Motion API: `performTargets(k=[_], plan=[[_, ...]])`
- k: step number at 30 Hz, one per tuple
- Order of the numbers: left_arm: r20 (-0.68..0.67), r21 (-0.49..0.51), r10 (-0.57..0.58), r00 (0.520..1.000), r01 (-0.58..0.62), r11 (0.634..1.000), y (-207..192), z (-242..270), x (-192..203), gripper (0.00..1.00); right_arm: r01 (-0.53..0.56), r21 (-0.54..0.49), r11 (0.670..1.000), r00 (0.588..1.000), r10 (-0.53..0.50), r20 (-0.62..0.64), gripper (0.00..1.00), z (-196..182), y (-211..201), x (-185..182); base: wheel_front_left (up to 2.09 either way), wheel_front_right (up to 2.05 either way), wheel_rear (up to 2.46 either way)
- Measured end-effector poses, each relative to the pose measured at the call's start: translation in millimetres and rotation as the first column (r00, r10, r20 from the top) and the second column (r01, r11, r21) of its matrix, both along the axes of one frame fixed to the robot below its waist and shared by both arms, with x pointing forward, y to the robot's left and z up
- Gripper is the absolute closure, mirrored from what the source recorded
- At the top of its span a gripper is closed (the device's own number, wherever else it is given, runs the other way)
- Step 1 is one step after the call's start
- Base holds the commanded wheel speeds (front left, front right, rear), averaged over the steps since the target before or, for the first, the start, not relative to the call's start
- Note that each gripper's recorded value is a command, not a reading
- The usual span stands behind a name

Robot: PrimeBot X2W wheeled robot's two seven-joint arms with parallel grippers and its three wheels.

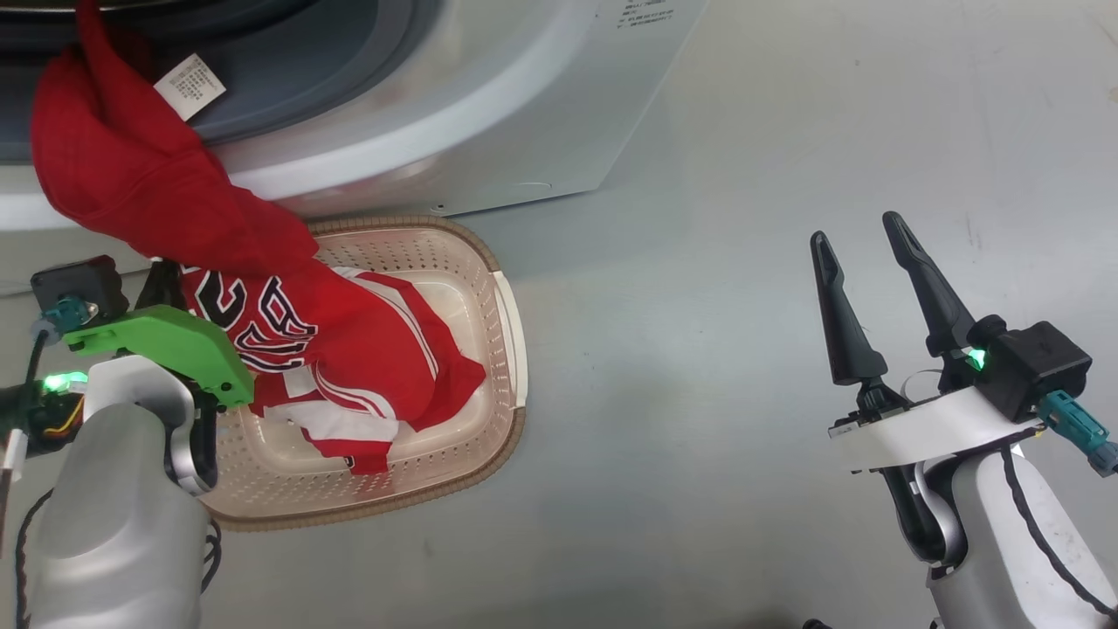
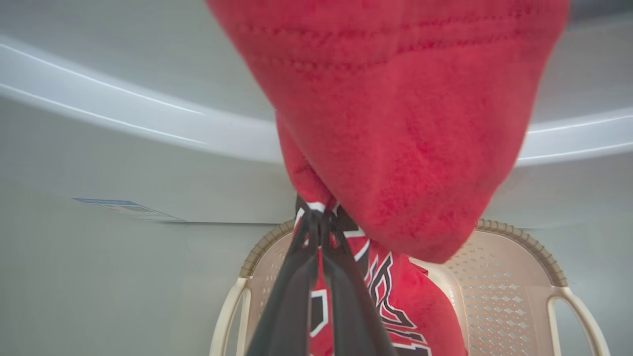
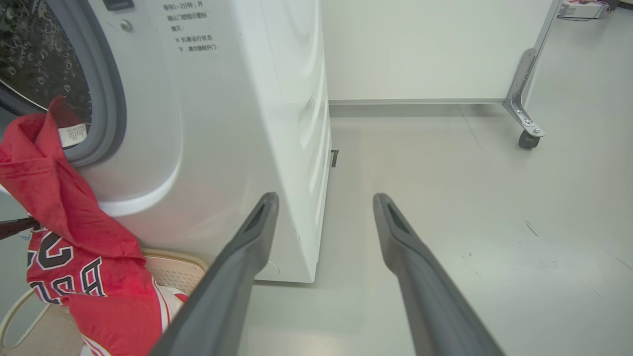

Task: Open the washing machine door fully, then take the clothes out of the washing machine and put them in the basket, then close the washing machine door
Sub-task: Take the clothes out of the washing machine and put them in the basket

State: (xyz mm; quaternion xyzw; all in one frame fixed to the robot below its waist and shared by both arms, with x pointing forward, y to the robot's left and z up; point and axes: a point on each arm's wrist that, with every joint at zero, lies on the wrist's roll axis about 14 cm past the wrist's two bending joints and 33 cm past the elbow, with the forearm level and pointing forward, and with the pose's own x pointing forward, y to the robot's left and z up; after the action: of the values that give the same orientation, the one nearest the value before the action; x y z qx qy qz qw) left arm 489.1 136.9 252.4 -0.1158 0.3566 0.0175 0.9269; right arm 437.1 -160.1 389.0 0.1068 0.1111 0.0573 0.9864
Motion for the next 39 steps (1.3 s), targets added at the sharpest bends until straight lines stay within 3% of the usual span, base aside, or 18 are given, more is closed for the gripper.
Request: performTargets(k=[14, 30, 39], plan=[[0.263, 0.018, 0.025, 0.964, -0.031, 0.999, 5, 49, 8, 1.0, -0.037, 0.0, 0.999, 0.999, 0.037, 0.032, 0.0, 7, 8, 7, 0.0, 0.0, 0.0], [0.377, 0.017, 0.003, 0.926, -0.01, 1.0, -1, 94, -17, 1.0, -0.108, 0.007, 0.994, 0.992, 0.108, 0.066, 0.0, 17, 28, 11, 0.0, 0.0, 0.0], [0.324, 0.011, 0.033, 0.945, -0.039, 0.999, 8, 87, -57, 1.0, -0.167, 0.017, 0.986, 0.983, 0.165, 0.087, 0.0, 25, 48, 11, 0.0, 0.0, 0.0]])
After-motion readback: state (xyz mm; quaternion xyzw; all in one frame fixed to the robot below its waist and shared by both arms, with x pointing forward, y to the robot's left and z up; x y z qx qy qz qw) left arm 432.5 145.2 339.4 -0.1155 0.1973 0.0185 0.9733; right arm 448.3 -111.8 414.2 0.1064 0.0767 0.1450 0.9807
